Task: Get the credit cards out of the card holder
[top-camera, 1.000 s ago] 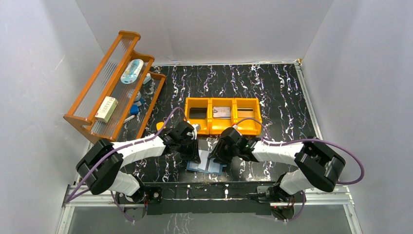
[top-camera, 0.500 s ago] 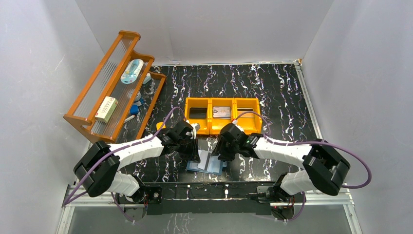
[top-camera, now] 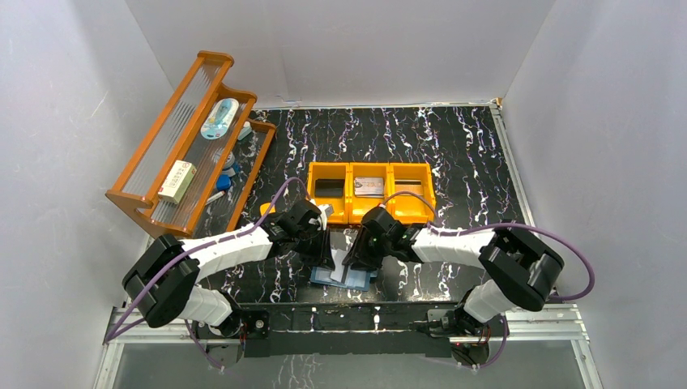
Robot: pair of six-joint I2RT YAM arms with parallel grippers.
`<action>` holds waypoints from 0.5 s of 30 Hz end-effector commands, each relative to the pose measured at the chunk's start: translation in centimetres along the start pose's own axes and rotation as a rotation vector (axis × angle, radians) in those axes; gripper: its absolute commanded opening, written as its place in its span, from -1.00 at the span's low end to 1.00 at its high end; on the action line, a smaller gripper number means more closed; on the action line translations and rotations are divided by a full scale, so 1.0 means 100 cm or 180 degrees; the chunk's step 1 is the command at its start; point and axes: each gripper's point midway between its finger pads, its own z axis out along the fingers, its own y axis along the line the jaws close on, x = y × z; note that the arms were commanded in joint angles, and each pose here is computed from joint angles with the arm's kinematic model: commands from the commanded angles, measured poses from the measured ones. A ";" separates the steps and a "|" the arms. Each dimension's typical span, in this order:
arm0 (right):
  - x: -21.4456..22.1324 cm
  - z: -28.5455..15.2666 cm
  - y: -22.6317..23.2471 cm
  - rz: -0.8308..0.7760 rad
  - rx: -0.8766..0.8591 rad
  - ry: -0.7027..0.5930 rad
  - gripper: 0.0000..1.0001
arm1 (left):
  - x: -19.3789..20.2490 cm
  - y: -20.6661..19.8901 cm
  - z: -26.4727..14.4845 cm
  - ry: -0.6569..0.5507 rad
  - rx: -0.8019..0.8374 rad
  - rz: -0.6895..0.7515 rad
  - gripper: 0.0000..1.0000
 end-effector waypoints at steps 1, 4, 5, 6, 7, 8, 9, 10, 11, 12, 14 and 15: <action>0.014 0.015 -0.044 0.0136 0.0342 0.0114 -0.15 | -0.002 -0.015 -0.004 0.0020 0.0194 -0.0002 -0.84; 0.011 0.012 -0.048 0.0178 0.0373 0.0037 -0.15 | -0.002 -0.018 -0.004 0.0020 0.0236 -0.0020 -0.68; 0.009 0.011 -0.048 0.0183 0.0373 0.0005 -0.15 | -0.002 -0.020 -0.004 0.0023 0.0256 -0.0028 -0.63; 0.008 0.009 -0.047 0.0181 0.0366 -0.0022 -0.15 | -0.003 -0.021 -0.004 0.0023 0.0289 -0.0025 -0.59; 0.006 0.008 -0.048 0.0182 0.0373 -0.0047 -0.15 | -0.002 -0.023 -0.004 0.0029 0.0318 -0.0020 -0.57; 0.006 0.007 -0.048 0.0184 0.0374 -0.0064 -0.15 | -0.001 -0.022 -0.001 0.0073 0.0313 -0.0034 -0.57; 0.005 0.007 -0.048 0.0191 0.0376 -0.0070 -0.15 | 0.000 -0.021 0.001 0.0098 0.0309 -0.0043 -0.56; 0.005 0.007 -0.049 0.0200 0.0378 -0.0069 -0.15 | 0.001 -0.021 0.002 0.0121 0.0320 -0.0045 -0.56; 0.006 0.007 -0.050 0.0205 0.0377 -0.0062 -0.15 | 0.002 -0.022 0.003 0.0144 0.0342 -0.0037 -0.56; 0.007 0.007 -0.050 0.0212 0.0378 -0.0051 -0.15 | 0.002 -0.023 0.004 0.0163 0.0371 -0.0024 -0.56; 0.008 0.005 -0.050 0.0232 0.0364 -0.0032 -0.16 | 0.008 -0.024 0.008 0.0279 0.0440 -0.0003 -0.56; 0.008 0.004 -0.049 0.0234 0.0351 -0.0035 -0.16 | 0.012 -0.024 0.010 0.0372 0.0449 0.0009 -0.60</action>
